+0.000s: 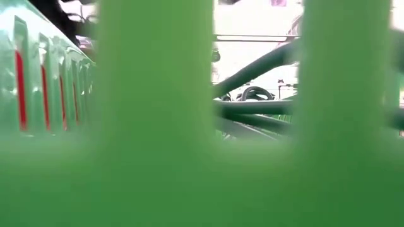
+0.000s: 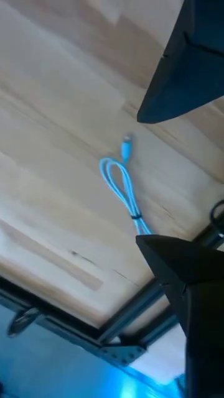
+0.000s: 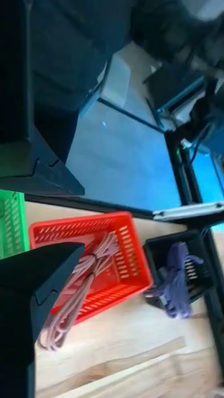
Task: Pick & Place USB Port
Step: Put the blue USB charger into the blue bin
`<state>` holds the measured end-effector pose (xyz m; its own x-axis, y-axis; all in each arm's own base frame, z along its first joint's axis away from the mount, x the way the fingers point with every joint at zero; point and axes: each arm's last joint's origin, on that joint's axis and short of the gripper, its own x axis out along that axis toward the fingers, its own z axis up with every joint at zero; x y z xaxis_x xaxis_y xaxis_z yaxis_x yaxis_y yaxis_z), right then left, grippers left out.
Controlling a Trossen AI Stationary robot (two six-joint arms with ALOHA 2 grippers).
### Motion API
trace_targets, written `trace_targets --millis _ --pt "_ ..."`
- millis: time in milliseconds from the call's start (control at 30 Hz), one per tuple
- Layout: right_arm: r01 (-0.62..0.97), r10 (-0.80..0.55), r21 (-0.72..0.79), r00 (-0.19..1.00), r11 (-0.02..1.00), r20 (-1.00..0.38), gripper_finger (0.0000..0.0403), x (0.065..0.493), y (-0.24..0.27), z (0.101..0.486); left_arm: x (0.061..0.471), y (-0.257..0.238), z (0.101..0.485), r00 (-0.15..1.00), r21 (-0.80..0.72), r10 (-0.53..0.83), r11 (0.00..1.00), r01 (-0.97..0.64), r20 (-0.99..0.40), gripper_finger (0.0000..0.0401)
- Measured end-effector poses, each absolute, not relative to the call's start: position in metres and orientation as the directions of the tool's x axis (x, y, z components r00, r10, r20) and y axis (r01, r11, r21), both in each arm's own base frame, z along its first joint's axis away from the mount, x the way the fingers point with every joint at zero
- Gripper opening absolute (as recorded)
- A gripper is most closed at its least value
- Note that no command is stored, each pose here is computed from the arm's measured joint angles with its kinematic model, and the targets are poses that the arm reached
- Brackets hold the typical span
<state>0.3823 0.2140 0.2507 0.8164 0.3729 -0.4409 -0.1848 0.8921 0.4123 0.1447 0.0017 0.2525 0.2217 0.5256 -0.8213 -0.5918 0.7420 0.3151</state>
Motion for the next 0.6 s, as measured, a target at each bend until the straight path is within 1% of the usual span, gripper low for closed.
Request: trace_targets --millis 133,267,367,433,500,600 --pt "-0.238 0.400 0.393 0.821 0.888 -0.408 0.0122 0.376 0.211 0.268 0.159 0.014 0.241 0.133 0.328 0.478 0.755 -0.568 -0.868 0.0305" --pt "-0.268 0.412 0.371 0.822 0.889 -0.394 0.0122 0.370 0.208 0.281 0.171 0.027 0.230 0.089 0.256 0.342 0.830 -0.496 -0.936 0.0305" --pt "-0.277 0.412 0.352 0.819 0.894 -0.400 0.0122 0.367 0.207 0.285 0.174 0.040 0.225 0.086 0.181 0.235 0.895 -0.408 -0.968 0.0305" --pt "-0.285 0.414 0.341 0.815 0.896 -0.405 0.0122 0.366 0.206 0.285 0.172 0.049 0.224 0.057 0.235 0.266 0.920 -0.313 -0.962 0.0305" --pt "-0.294 0.418 0.328 0.804 0.898 -0.423 0.0122 0.366 0.206 0.283 0.170 0.058 0.224 0.039 0.287 0.307 0.921 -0.263 -0.951 0.0305" --pt "-0.285 0.411 0.318 0.785 0.904 -0.464 0.0122 0.364 0.205 0.279 0.169 0.069 0.224 0.067 0.236 0.255 0.949 -0.212 -0.965 0.0305"
